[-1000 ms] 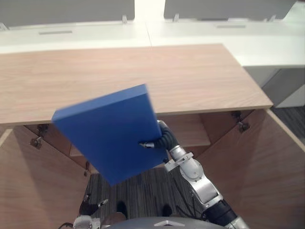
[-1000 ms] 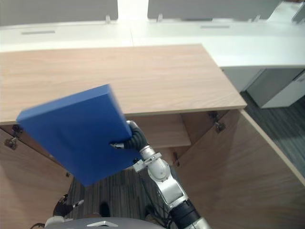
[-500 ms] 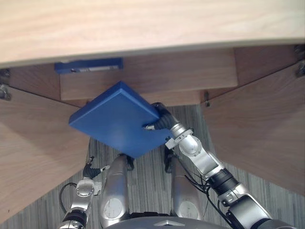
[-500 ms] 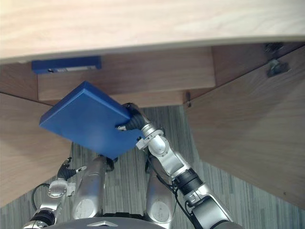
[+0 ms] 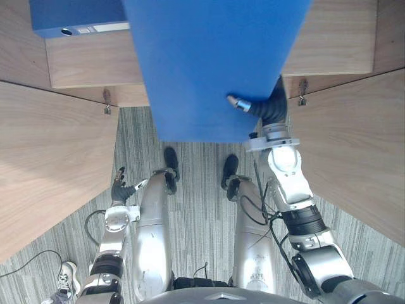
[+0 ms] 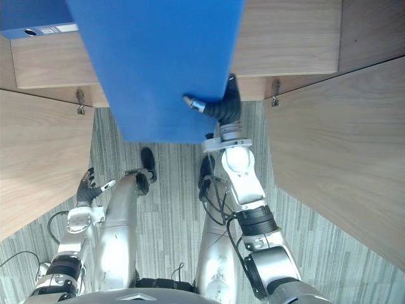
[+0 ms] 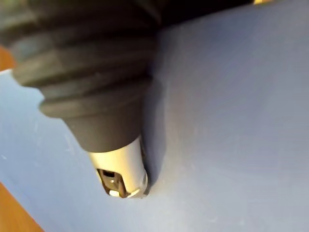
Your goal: Walk over to the cabinet, pick up the folder, carry it to the office cabinet, place the folder inside the office cabinet, then close the office cabinet door
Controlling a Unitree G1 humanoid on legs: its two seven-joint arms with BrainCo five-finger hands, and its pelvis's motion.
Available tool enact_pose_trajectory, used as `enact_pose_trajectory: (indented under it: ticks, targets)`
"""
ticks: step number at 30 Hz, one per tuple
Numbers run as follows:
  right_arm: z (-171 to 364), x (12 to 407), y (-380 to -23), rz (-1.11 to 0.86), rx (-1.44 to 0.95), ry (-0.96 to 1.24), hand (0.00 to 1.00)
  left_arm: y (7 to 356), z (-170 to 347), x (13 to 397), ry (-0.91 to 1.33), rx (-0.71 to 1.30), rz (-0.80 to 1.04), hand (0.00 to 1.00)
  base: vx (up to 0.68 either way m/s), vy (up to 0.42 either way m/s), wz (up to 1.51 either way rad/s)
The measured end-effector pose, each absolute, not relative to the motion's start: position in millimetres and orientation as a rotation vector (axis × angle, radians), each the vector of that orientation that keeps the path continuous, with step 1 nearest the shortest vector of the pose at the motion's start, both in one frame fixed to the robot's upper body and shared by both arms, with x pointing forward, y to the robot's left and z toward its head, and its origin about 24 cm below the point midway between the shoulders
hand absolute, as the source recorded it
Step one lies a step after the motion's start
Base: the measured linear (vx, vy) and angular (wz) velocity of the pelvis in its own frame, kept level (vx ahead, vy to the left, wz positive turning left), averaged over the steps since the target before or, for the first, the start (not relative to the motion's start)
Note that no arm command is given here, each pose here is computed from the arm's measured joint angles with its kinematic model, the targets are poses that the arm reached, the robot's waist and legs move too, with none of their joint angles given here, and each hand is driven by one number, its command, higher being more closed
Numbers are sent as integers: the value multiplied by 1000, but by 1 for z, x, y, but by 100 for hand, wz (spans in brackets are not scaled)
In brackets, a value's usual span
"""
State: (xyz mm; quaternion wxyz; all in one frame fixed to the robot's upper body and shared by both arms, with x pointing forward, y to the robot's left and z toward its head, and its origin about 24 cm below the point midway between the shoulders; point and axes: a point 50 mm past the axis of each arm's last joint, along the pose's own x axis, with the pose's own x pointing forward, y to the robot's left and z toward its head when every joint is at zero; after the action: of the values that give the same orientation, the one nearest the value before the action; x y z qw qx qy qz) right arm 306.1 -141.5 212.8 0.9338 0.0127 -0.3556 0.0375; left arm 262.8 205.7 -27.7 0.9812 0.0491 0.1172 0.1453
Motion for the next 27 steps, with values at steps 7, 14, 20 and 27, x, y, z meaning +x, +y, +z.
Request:
enact_pose_trajectory:
  ticks: [7,14,20,27]
  targets:
    - [255,311,-168,-57,217,-858,100,188,-5,269,119,48,254,0,11,-42,5]
    - [279,322,-188,-217,472,-882,100,183,11,272,47,24,276,0,10,-36,2]
    - [286,334,-190,-246,617,-839,100,184,13,273,39,22,294,0,-8,-9,2]
    - [294,357,-185,-250,834,-732,100,182,13,273,41,23,315,0,-12,-24,1]
